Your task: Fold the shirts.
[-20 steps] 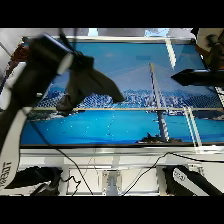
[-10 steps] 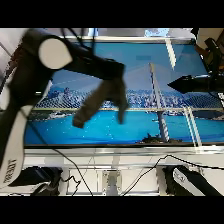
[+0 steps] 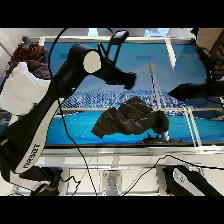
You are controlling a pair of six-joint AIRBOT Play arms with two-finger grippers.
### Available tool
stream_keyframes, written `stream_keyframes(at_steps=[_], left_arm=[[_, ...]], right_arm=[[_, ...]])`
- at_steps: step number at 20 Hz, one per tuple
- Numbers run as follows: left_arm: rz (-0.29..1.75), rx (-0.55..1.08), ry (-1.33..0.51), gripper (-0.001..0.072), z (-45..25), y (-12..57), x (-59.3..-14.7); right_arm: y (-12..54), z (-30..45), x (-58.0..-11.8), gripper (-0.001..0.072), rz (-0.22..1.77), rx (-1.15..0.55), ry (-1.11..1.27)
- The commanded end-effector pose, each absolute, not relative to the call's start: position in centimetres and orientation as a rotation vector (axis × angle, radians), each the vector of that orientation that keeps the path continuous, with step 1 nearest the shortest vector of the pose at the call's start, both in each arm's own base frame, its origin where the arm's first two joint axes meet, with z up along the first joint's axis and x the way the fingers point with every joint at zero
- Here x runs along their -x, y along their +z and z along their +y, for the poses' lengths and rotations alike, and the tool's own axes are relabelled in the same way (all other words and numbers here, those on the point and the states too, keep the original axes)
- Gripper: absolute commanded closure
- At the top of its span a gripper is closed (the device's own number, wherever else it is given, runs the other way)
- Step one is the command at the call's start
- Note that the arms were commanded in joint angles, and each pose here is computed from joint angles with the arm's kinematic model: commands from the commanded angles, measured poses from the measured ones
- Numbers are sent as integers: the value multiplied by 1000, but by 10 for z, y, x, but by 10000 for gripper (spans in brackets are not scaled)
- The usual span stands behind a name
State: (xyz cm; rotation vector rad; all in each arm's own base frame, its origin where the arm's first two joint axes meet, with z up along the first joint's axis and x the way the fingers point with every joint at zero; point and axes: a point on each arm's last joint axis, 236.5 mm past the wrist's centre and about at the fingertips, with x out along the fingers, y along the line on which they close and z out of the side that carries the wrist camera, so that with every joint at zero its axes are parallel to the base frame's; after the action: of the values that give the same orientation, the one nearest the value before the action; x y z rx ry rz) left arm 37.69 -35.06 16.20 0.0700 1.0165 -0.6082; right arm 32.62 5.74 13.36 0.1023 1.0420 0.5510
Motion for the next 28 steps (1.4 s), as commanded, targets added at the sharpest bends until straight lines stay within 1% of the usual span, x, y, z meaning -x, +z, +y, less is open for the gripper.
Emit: stream_keyframes(at_steps=[1, 4, 7, 8, 9, 10, 12, 15, 18, 21, 25, 26, 27, 28], left_arm=[[1208, -236, -398, 239, -283, 113, -380], [1316, -357, -431, 239, -279, 61, -374], [1405, -501, -530, 238, -281, 12, -366], [1423, -542, -554, 238, -280, 0, -366], [1436, -585, -579, 238, -279, -11, -366], [1445, -631, -609, 238, -279, -21, -367], [1463, -695, -653, 238, -277, -37, -367], [1507, -693, -713, 239, -280, -61, -364], [1552, -646, -829, 240, -293, -78, -352], [1538, -614, -922, 240, -302, -82, -351], [1513, -547, -964, 245, -303, -79, -358], [1515, -521, -968, 396, -303, -78, -359], [1514, -504, -971, 650, -304, -77, -360], [1508, -499, -971, 694, -305, -77, -362]], right_arm=[[77, 52, -304, 500, 1190, -142, 520], [24, 49, -274, 499, 1329, -190, 501], [-4, 37, -254, 498, 1408, -212, 461], [-7, 31, -255, 468, 1402, -224, 437], [-7, 25, -260, 385, 1384, -240, 413], [-6, 21, -263, 373, 1369, -255, 395], [-5, 14, -263, 373, 1363, -282, 375], [-6, 12, -259, 373, 1379, -291, 373], [-6, 12, -258, 373, 1381, -290, 374], [-7, 10, -256, 373, 1391, -284, 361], [-8, 8, -254, 373, 1405, -287, 348], [-8, 8, -254, 374, 1405, -289, 347], [-8, 8, -254, 374, 1407, -292, 348], [-8, 10, -252, 374, 1414, -296, 353]])
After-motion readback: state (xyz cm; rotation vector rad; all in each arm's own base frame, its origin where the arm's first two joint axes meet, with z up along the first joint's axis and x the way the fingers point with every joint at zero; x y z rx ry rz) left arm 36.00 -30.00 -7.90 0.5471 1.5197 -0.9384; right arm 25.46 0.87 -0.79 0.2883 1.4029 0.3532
